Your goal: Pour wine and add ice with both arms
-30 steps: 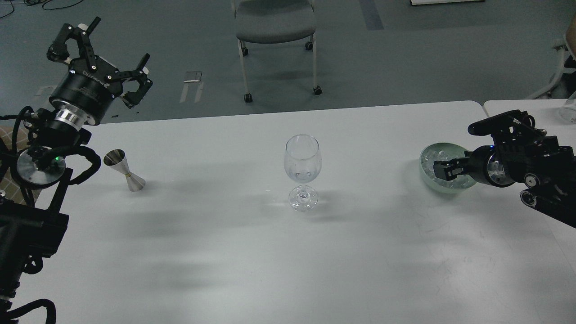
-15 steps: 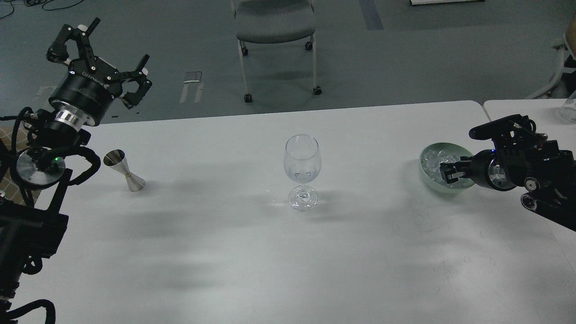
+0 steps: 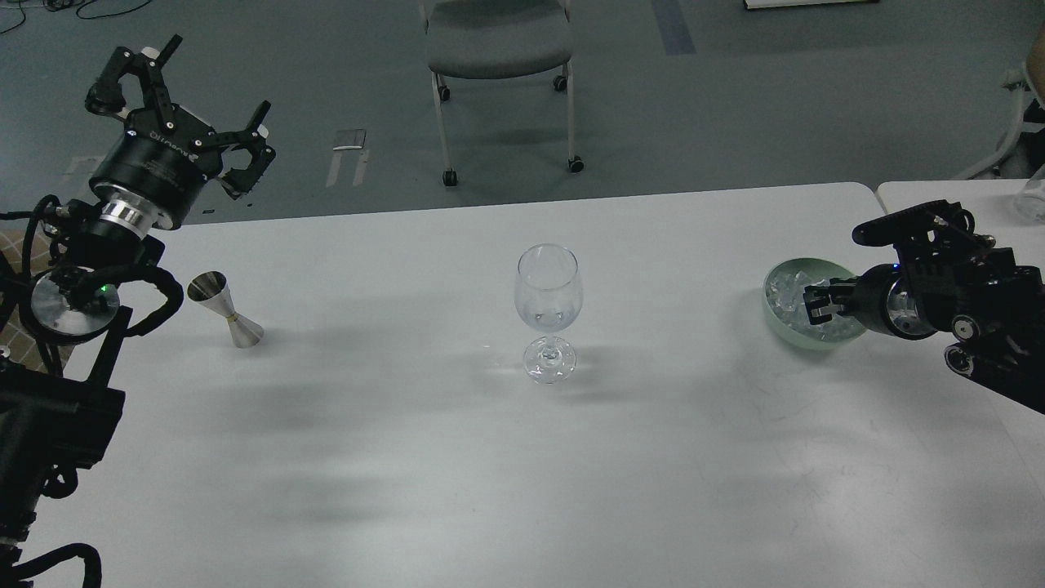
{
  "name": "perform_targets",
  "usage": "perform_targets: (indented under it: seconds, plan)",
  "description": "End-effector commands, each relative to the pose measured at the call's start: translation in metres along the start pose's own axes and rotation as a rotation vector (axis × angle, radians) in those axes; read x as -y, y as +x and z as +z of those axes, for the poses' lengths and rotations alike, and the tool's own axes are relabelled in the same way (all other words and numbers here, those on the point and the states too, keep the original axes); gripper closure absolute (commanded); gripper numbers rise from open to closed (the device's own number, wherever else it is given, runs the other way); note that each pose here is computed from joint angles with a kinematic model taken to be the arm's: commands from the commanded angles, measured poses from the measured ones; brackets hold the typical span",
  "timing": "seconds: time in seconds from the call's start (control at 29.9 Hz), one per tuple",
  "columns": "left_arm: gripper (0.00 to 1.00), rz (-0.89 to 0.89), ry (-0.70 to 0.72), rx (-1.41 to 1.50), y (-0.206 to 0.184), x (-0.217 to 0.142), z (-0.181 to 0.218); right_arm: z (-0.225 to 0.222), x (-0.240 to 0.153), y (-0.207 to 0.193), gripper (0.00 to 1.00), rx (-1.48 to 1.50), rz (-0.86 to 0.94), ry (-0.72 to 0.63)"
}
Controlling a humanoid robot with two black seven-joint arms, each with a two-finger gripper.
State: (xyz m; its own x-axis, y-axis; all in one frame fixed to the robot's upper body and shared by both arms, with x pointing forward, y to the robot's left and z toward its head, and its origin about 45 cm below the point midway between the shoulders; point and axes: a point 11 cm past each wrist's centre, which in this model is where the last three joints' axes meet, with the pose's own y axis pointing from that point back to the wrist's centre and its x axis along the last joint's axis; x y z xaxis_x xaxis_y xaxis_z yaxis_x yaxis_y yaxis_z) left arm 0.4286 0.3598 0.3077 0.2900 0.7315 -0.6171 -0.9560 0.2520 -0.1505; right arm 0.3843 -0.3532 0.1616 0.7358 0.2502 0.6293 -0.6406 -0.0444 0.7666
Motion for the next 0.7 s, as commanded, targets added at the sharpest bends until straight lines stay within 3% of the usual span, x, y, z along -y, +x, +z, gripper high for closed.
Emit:
perform_targets:
  seconds: [0.0,0.67]
  plan:
    - [0.02,0.004,0.000,-0.001,0.001,-0.001,-0.001,-0.002,0.002,-0.002,0.66,0.002,-0.005,0.002]
    - [0.02,0.004,0.005,-0.027,0.001,0.001,-0.011,0.001,0.009,-0.004,0.64,0.012,-0.013,-0.016]
